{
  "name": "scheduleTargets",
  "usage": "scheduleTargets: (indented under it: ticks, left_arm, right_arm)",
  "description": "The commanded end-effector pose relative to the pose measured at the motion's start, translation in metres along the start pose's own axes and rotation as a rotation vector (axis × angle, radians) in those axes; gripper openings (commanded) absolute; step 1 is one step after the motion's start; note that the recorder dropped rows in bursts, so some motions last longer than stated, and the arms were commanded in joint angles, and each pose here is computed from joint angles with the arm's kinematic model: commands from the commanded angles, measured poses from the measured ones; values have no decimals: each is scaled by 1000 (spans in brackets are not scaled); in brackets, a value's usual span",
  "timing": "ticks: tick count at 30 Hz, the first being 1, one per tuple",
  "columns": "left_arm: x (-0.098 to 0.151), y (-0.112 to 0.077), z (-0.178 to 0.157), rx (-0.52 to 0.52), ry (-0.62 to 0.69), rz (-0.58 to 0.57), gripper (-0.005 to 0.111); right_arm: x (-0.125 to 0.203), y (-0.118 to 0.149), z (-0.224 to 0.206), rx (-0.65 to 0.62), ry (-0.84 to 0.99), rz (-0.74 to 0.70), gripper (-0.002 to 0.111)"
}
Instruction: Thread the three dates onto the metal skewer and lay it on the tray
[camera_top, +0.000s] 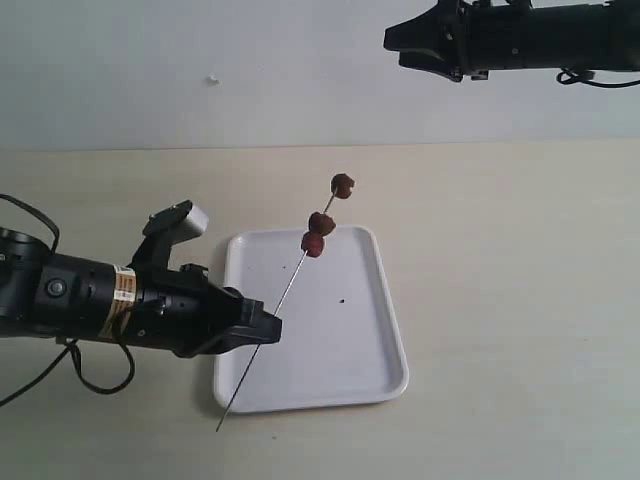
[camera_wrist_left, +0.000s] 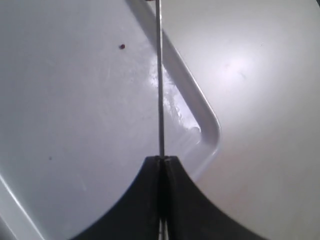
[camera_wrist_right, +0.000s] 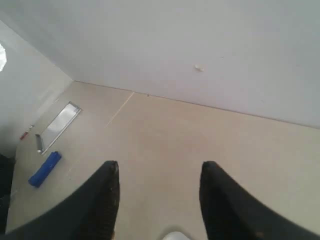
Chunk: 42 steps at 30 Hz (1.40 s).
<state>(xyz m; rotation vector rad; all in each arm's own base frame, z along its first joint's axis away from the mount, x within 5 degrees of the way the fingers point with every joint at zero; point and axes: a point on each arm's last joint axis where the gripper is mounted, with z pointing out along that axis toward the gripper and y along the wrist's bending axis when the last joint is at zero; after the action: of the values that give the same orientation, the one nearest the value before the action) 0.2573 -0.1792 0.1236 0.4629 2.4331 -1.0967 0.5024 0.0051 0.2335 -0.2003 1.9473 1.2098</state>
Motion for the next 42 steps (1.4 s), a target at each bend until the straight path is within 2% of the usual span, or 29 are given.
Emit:
scheduleTargets:
  ticks: [1, 5, 6, 18, 27, 30, 38, 42]
  left_arm:
    - [6, -2, -2, 11, 3, -20, 0]
    - [10, 3, 2, 0, 22, -37, 0]
    - [11, 4, 3, -2, 24, -42, 0]
    - [16, 11, 8, -31, 48, -108, 0]
    - [18, 13, 8, -52, 66, -116, 1]
    - [20, 13, 8, -52, 93, -127, 7]
    - [21, 13, 8, -53, 104, -139, 32]
    - [16, 14, 4, -57, 81, -75, 44]
  right_arm:
    - [-2, 9, -2, -56, 26, -18, 34]
    - [1, 12, -3, -91, 52, -44, 1]
    - [2, 12, -3, -90, 58, -47, 0]
    - [4, 12, -3, -87, 81, -57, 0]
    - [4, 12, -3, -92, 84, -57, 0]
    - [4, 12, -3, -92, 84, -57, 0]
    - [4, 13, -3, -97, 87, -54, 0]
    - [4, 13, -3, -97, 90, -55, 0]
